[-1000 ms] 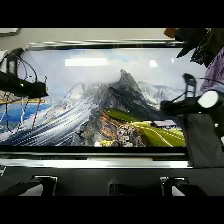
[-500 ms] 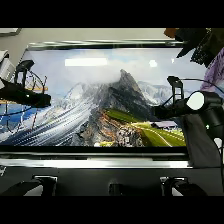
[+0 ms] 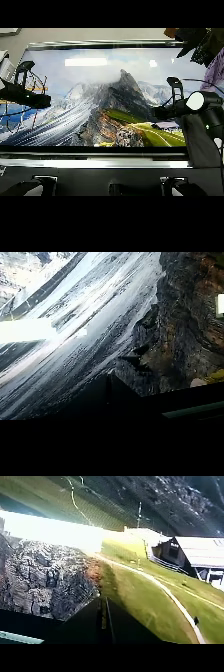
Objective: Fold the clothes and pants, and hang the long-sleeved shirts on hangers.
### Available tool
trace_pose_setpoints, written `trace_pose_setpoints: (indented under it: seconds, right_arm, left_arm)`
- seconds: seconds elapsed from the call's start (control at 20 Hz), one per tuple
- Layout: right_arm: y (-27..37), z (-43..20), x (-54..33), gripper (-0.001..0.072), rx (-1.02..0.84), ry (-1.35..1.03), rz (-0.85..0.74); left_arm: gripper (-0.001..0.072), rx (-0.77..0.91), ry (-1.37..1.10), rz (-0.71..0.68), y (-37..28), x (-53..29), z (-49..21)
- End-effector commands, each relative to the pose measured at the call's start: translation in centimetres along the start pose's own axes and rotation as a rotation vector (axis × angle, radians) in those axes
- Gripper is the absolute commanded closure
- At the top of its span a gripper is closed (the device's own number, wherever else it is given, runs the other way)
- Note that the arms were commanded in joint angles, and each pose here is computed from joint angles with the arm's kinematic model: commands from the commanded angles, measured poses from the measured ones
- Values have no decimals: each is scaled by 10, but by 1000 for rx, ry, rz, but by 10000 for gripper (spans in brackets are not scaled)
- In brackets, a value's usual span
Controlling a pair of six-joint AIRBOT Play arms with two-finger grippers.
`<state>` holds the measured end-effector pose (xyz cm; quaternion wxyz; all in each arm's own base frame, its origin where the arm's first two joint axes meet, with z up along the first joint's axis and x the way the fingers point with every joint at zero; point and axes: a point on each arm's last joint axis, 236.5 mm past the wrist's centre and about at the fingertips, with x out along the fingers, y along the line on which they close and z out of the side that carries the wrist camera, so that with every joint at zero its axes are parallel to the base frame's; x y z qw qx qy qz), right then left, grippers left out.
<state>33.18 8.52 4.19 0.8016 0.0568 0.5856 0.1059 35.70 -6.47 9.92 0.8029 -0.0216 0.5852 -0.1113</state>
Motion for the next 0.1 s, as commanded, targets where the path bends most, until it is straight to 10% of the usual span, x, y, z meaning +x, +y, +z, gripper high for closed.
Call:
trace_pose_setpoints:
  seconds: [0.0, 0.05]
  right_arm:
    - [0, 0, 0, 637, -2, 0, -1]
    - [0, 0, 0, 637, -2, 0, -1]
  left_arm:
    - [686, 1, 1, 0, 0, 0, 0]
    - [685, 1, 1, 0, 0, 0, 0]
